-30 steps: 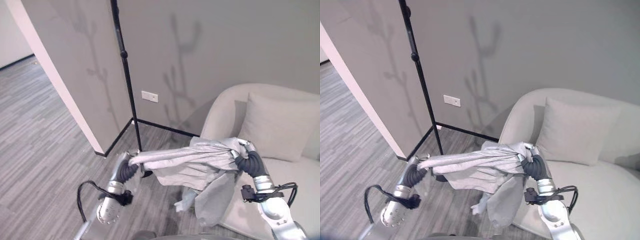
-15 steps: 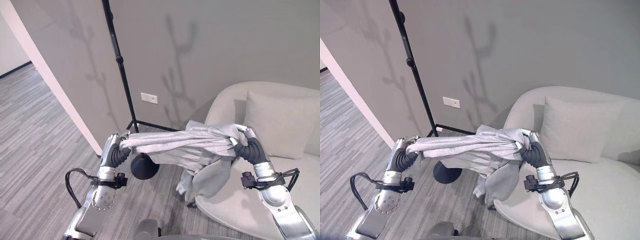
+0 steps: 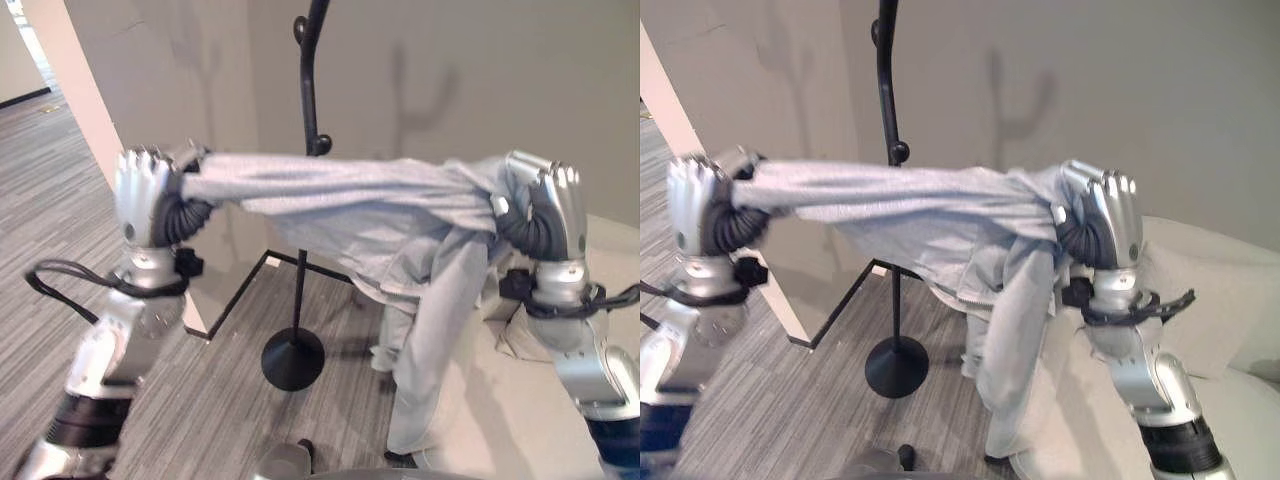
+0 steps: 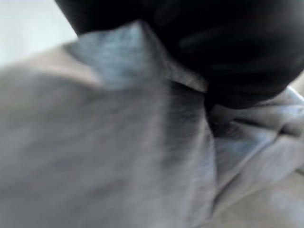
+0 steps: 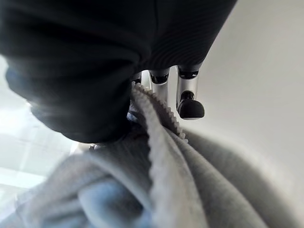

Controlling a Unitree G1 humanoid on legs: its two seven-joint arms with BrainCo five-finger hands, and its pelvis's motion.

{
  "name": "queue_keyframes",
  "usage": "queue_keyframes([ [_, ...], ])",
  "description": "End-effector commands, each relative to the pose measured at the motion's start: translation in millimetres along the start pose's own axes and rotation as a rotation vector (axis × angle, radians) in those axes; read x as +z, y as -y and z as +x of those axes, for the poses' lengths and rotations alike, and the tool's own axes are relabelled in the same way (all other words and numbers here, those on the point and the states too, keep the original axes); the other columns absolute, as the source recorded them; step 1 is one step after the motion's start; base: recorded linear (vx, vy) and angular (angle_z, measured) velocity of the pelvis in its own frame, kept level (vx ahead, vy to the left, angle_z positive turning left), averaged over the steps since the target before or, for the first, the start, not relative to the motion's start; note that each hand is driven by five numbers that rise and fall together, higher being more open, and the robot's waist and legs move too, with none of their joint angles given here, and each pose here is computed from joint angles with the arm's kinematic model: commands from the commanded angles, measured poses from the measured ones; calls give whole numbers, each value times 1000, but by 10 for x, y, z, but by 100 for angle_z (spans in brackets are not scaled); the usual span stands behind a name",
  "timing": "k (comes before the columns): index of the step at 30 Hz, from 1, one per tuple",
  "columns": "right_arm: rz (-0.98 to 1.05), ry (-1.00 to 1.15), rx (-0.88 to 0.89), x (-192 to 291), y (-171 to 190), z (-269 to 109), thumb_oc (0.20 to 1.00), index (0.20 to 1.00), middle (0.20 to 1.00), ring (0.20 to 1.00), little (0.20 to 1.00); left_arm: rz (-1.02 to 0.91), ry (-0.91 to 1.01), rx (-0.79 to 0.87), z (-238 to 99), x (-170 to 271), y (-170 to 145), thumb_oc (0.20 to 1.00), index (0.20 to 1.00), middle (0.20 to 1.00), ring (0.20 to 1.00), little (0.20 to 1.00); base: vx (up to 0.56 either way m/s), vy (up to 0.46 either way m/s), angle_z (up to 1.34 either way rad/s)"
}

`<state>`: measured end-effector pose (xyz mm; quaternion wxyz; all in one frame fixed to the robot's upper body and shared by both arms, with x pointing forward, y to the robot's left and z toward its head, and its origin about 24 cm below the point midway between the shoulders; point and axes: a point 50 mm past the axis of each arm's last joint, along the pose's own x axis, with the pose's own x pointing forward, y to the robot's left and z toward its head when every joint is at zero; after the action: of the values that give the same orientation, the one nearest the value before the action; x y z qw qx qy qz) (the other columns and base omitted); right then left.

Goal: Hang the clothes on the sofa on the clothes rack.

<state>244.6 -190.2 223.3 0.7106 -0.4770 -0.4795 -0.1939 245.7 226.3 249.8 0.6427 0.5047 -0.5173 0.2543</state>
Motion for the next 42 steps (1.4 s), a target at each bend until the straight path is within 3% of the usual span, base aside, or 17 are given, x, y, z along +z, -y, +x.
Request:
queue_keyframes([
  [1,-320,-149,-268,-454,402,215,200,200,200,200,200,187,-126,131,43,-319,-203,200,200,200,200,200,187,265,10],
  [5,-381,-134,-322,-472,452,391,200,200,200,200,200,202,-142,166,169,-371,-178,200,200,200,200,200,95,126,2],
  [7,-366,-76,-344,-443,452,653,200,200,200,200,200,214,-107,138,359,-396,-79,200,200,200,200,200,83,43,4],
  [13,-292,-90,-79,-577,53,748,200,200,200,200,200,235,-212,-93,242,-632,290,200,200,200,200,200,72,-9,19],
  [20,-261,-130,121,-735,-224,713,200,200,200,200,200,311,-288,-218,102,-867,350,200,200,200,200,200,22,-19,-10],
  [27,-237,-214,284,-906,-399,434,200,200,200,200,200,330,-421,-351,-380,-1023,405,200,200,200,200,200,0,0,0],
  [33,-186,-264,374,-921,-501,111,200,200,200,200,200,313,-561,-500,-1041,-1020,422,200,200,200,200,200,0,0,0],
  [41,-31,-298,340,-758,-570,22,200,200,200,200,200,228,-691,-612,-1623,-833,432,200,200,200,200,200,2,-8,1],
  [42,-4,-304,333,-729,-585,5,288,288,288,288,288,212,-708,-630,-1701,-796,439,200,200,200,200,200,0,0,0],
])
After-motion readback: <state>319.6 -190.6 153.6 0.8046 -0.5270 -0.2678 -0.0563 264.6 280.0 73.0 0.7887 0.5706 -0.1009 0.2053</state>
